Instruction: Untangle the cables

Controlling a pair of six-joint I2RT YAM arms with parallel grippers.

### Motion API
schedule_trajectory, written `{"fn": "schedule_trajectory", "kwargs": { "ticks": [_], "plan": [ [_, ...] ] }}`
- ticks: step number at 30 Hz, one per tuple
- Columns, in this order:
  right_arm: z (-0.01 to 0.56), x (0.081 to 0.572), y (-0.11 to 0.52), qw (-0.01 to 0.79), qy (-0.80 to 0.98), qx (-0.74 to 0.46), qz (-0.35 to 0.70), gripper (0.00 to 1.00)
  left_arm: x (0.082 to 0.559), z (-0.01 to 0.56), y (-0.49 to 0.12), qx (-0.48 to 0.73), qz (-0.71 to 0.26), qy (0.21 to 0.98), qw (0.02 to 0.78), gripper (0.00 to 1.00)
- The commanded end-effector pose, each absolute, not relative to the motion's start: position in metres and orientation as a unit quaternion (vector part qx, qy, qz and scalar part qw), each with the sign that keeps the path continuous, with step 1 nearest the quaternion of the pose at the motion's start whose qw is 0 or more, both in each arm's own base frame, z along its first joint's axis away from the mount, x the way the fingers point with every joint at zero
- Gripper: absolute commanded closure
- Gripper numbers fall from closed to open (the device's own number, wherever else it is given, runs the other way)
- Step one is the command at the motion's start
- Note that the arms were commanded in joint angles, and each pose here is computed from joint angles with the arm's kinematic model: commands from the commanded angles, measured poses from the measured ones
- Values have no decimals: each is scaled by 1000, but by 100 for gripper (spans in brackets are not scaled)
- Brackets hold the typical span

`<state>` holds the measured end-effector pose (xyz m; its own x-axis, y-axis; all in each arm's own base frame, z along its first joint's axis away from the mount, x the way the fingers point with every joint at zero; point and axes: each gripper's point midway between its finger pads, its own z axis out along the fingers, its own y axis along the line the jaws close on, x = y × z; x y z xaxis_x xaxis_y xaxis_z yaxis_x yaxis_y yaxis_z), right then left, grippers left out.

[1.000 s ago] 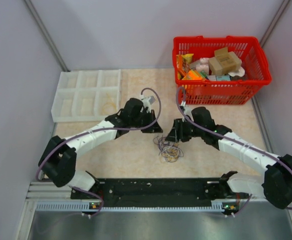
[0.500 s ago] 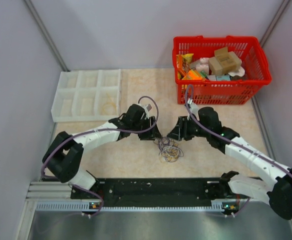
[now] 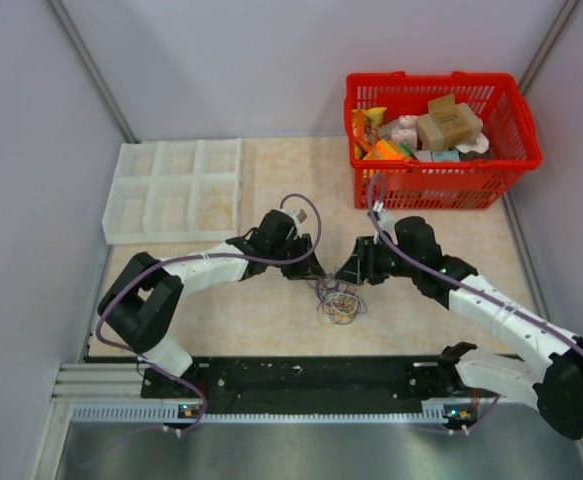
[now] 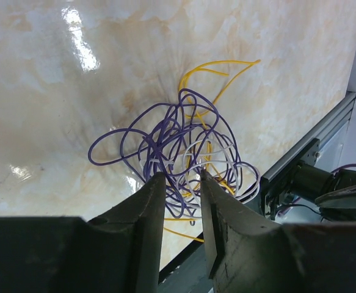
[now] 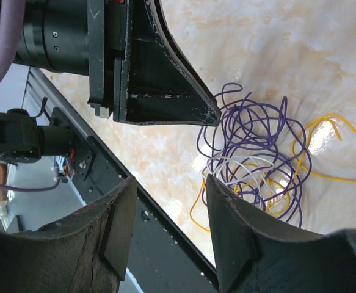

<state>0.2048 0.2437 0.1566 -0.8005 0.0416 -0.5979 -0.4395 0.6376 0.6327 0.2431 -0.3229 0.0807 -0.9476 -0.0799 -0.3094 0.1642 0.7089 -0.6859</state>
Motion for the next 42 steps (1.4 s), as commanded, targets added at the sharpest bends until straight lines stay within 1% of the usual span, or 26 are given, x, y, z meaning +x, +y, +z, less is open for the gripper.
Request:
{"fn": "schedule_trajectory", "kwargs": {
  "ticks": [1, 4, 7, 8, 9, 10, 11, 15, 22, 27, 30, 33, 39, 42],
  "plan": [
    [155, 209, 248, 294, 850, -120, 419, 51, 247, 90, -336, 36, -403, 898, 172, 64],
    [156, 210, 248, 297, 849, -120, 421, 51, 247, 87, -333, 41, -394, 902, 175, 62],
    [158, 211, 250, 297, 847, -122, 423, 50, 246, 83, -332, 47, -388, 904, 172, 66],
    [157, 212, 251, 296, 847, -123, 424, 51, 246, 83, -332, 48, -389, 904, 171, 71],
    [158, 212, 252, 295, 847, -123, 425, 51, 246, 85, -332, 49, -390, 903, 173, 79],
    [157, 212, 252, 293, 847, -124, 425, 51, 247, 88, -332, 50, -391, 902, 179, 92],
    [157, 213, 253, 293, 846, -125, 426, 51, 248, 92, -332, 52, -392, 899, 186, 100],
    [155, 213, 256, 285, 846, -126, 433, 51, 250, 126, -328, 70, -400, 887, 220, 100],
    [162, 214, 263, 286, 835, -122, 455, 51, 241, 218, -331, 119, -467, 825, 295, 100],
    [175, 220, 258, 309, 834, -106, 445, 51, 237, 269, -332, 132, -498, 794, 322, 100],
    [185, 222, 249, 338, 832, -100, 428, 51, 232, 295, -332, 136, -516, 778, 332, 100],
    [183, 224, 236, 359, 839, -94, 398, 50, 228, 321, -329, 136, -532, 759, 351, 100],
    [188, 227, 223, 383, 842, -72, 373, 50, 224, 374, -322, 137, -553, 721, 394, 100],
    [199, 226, 219, 401, 837, -72, 366, 46, 217, 401, -319, 145, -567, 701, 408, 100]
  ]
}}
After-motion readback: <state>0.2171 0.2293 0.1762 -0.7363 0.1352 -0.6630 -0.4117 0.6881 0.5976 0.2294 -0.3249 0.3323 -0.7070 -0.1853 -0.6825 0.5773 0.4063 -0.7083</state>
